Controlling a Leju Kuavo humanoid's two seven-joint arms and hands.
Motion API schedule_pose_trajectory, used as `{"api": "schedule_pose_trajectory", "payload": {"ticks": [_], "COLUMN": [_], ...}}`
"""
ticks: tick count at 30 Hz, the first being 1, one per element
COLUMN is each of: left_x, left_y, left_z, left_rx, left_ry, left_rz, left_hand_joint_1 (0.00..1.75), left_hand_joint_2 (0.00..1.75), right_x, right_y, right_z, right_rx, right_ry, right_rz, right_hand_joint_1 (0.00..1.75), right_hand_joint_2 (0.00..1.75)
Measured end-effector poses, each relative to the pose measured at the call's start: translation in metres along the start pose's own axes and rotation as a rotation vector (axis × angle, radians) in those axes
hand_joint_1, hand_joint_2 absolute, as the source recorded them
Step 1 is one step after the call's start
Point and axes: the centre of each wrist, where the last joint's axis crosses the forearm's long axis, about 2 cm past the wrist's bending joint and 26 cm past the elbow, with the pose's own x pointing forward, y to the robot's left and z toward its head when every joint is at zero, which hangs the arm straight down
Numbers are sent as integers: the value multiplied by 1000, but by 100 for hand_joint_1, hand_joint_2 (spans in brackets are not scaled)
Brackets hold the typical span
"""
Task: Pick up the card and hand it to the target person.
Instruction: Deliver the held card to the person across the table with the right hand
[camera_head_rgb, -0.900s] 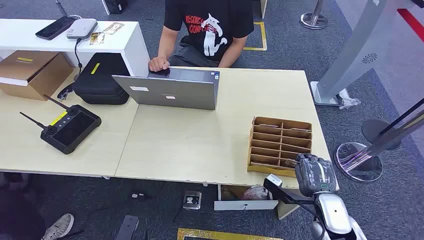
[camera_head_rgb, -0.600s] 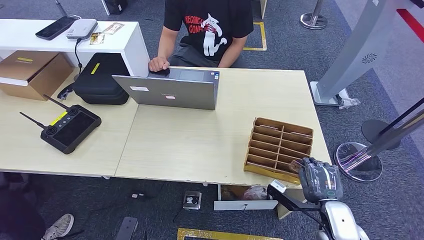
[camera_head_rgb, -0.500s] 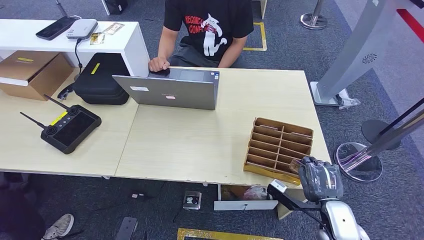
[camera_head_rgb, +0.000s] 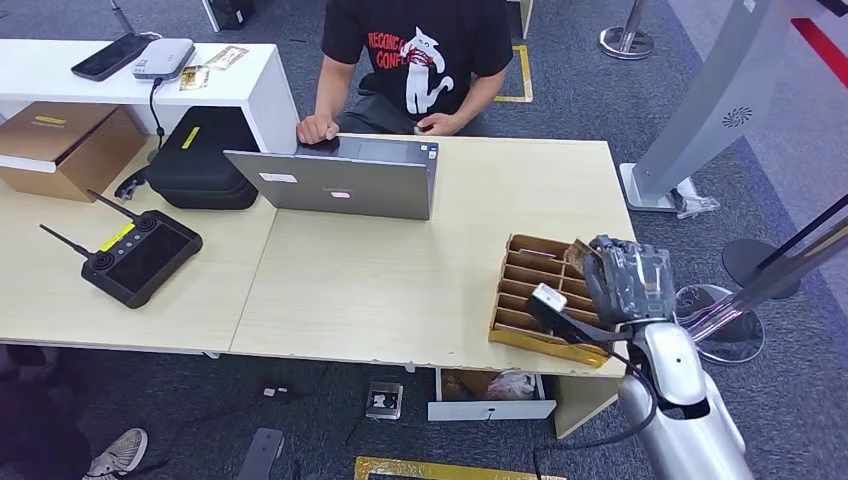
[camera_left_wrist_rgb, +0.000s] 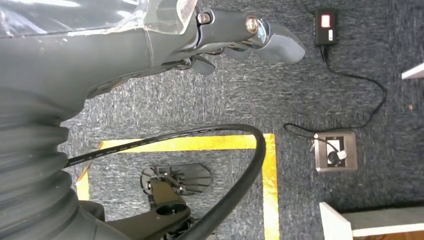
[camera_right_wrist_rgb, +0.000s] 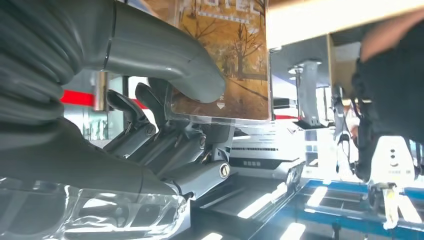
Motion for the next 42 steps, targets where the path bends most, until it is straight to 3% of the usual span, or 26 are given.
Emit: {"api": "schedule_pose_trajectory", "payload": {"ticks": [9,13,19,28,29,31,33,35,42], "left_x": [10,14,16,17,17,17,17,17,17], "left_y": [-6,-8,-10,-12,-12,-12,-12,-12,-12], "left_z": [-7,-9,-11,-11,-11,-11,-11,-11,-11], "left_rx": [-19,-26,-28,-35,-35,-34,-33,-30,-21], "left_ry": [-1,-7,-12,-9,-9,-8,-8,-7,-5], "left_rz": [-5,-8,-2,11,13,16,20,25,38], "left_hand_joint_1": [0,0,0,0,0,0,0,0,0], "left_hand_joint_2": [0,0,0,0,0,0,0,0,0], "right_x": [37,58,83,98,100,102,103,105,107], "right_y": [-44,-65,-78,-71,-70,-67,-63,-61,-55], "right_z": [-99,-131,-153,-161,-161,-160,-159,-159,-158], "right_rx": [-65,-96,-97,-54,-47,-31,-9,15,51], "right_ry": [-62,-93,-128,-149,-152,-156,-158,-157,-149], "right_rz": [-50,-73,-74,-99,-100,-104,-107,-114,-148], "right_hand_joint_1": [172,173,172,167,160,104,27,0,0], "right_hand_joint_2": [175,175,175,175,175,175,175,175,175]}}
